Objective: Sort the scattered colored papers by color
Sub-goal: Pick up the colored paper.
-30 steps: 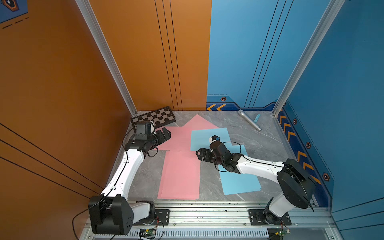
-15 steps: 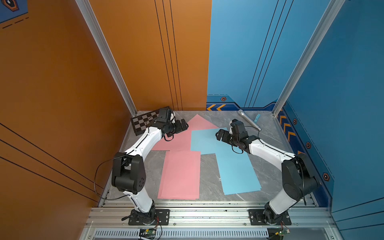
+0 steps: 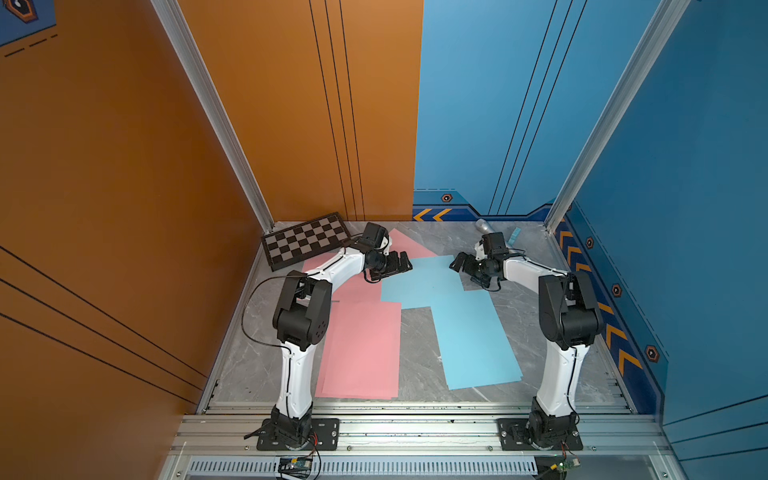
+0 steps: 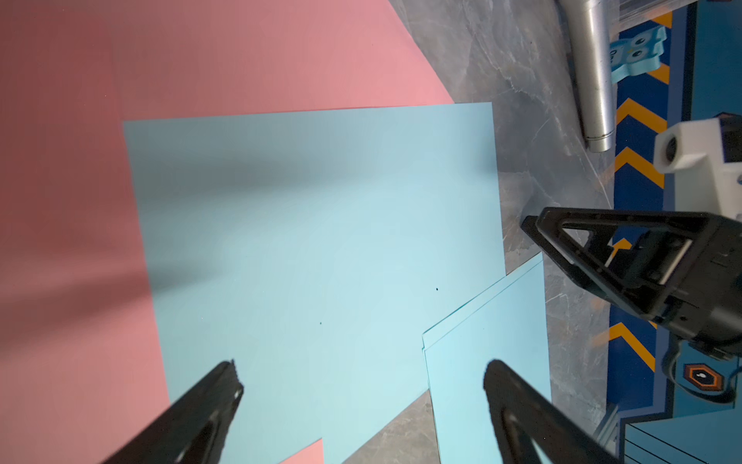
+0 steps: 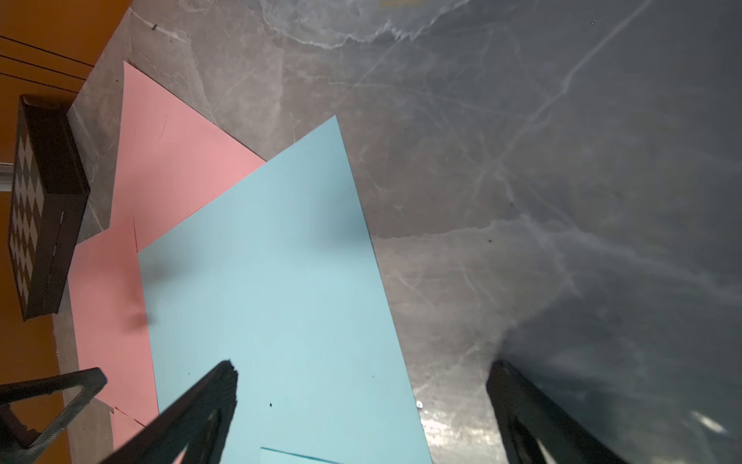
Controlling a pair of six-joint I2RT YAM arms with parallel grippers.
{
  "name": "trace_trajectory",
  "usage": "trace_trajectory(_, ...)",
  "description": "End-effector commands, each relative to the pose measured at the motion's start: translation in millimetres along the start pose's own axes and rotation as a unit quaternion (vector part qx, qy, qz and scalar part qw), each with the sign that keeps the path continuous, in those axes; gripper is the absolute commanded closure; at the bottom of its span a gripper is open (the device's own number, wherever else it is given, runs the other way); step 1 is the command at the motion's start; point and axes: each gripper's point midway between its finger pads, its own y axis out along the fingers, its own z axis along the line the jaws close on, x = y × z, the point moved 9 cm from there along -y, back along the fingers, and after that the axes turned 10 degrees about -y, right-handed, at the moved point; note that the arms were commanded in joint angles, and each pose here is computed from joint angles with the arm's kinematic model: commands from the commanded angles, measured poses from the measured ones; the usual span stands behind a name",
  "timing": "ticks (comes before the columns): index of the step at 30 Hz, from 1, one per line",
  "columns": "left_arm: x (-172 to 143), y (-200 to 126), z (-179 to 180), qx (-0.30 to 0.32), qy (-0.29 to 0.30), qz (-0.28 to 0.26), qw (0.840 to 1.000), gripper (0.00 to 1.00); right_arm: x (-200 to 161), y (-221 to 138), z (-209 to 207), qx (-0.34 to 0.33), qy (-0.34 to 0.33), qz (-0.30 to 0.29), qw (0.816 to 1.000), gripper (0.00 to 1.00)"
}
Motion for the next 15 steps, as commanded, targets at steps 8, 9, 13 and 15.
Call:
trace_trajectory(8,-3,33,2,-0.005,-0.006,0.036,0.999,0.02,-10,29,-4,0.041,0.002,0.06,0.997,0.03)
trace_trajectory(9,-4,35,3,-0.004,-0.009,0.039,0.999,0.02,-11,30,-6,0.039,0.004,0.062,0.997,0.03)
trace_trajectory(13,-6,42,8,-0.003,-0.015,0.048,0.999,0.02,-14,35,-8,0.047,0.007,0.071,0.996,0.03)
trace_trajectory(15,-7,46,10,-0.002,-0.019,0.053,0.998,0.02,-16,38,-8,0.056,0.011,0.078,0.995,0.03)
